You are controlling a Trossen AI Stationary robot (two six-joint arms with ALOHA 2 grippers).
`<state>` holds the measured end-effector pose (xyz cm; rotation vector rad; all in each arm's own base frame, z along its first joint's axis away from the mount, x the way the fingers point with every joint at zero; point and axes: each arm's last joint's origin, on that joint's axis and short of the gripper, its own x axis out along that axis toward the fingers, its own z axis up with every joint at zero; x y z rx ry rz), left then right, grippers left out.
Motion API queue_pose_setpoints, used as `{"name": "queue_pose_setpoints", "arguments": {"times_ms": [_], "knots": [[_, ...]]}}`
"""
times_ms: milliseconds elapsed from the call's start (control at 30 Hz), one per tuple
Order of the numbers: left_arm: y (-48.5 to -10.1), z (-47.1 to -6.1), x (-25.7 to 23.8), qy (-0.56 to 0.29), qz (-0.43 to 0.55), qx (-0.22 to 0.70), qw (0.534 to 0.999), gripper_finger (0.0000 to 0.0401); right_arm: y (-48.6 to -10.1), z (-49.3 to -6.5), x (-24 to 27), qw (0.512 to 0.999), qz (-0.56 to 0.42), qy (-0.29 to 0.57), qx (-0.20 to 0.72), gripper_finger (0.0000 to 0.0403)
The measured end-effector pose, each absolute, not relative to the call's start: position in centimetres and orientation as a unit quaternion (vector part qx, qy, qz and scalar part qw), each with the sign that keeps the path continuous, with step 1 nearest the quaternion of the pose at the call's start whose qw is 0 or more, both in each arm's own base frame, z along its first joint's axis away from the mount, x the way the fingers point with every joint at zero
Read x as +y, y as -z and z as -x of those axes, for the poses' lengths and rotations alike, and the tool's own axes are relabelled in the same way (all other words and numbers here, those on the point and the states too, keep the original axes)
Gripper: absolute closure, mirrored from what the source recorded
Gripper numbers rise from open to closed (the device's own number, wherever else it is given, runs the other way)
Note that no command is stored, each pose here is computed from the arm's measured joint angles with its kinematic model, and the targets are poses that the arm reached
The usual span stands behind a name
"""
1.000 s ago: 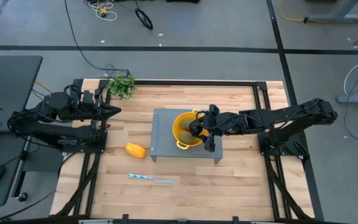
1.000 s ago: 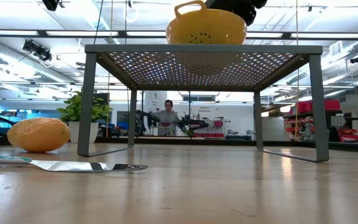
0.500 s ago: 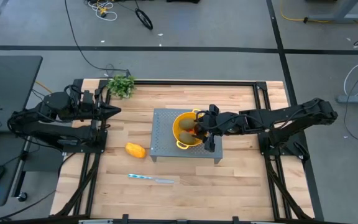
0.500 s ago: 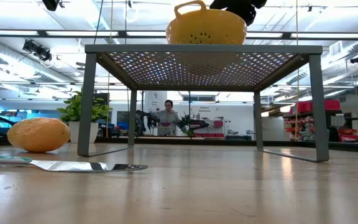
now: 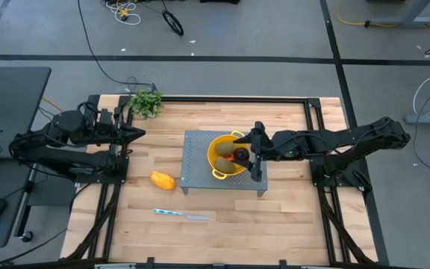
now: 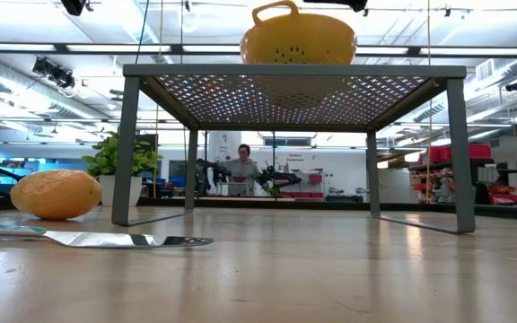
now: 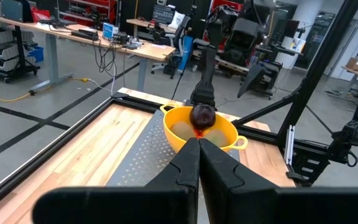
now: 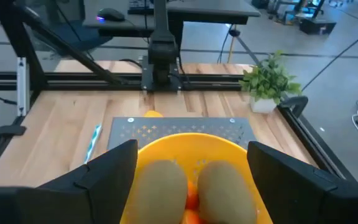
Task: Pick & Place Fruit
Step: Put the mango into the strainer bowl on the shelf
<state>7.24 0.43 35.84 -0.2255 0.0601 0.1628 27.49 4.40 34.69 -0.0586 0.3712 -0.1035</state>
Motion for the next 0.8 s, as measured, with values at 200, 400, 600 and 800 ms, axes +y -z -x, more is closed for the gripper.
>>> {"name": "queue_pose_setpoints", "arguments": {"times_ms": [200, 400, 600, 800], "knots": [[-35.8, -7.2, 0.4, -0.08, 0.11, 0.03, 0.99, 0.039, -34.8, -27.3, 4.9, 0.981, 0.043, 0.04, 0.183, 0.0107], [-35.8, -7.2, 0.4, -0.079, 0.11, 0.031, 0.99, 0.039, -34.8, -27.2, 5.0, 0.981, 0.043, 0.038, 0.185, 0.0136], [-35.8, -7.2, 0.4, -0.079, 0.109, 0.031, 0.99, 0.039, -35.5, -26.4, 5.3, 0.984, 0.044, 0.013, 0.175, 0.0182], [-35.8, -7.2, 0.4, -0.08, 0.109, 0.031, 0.99, 0.039, -37.1, -24.7, 4.3, 0.987, 0.072, 0.022, 0.144, 0.0243]]}}
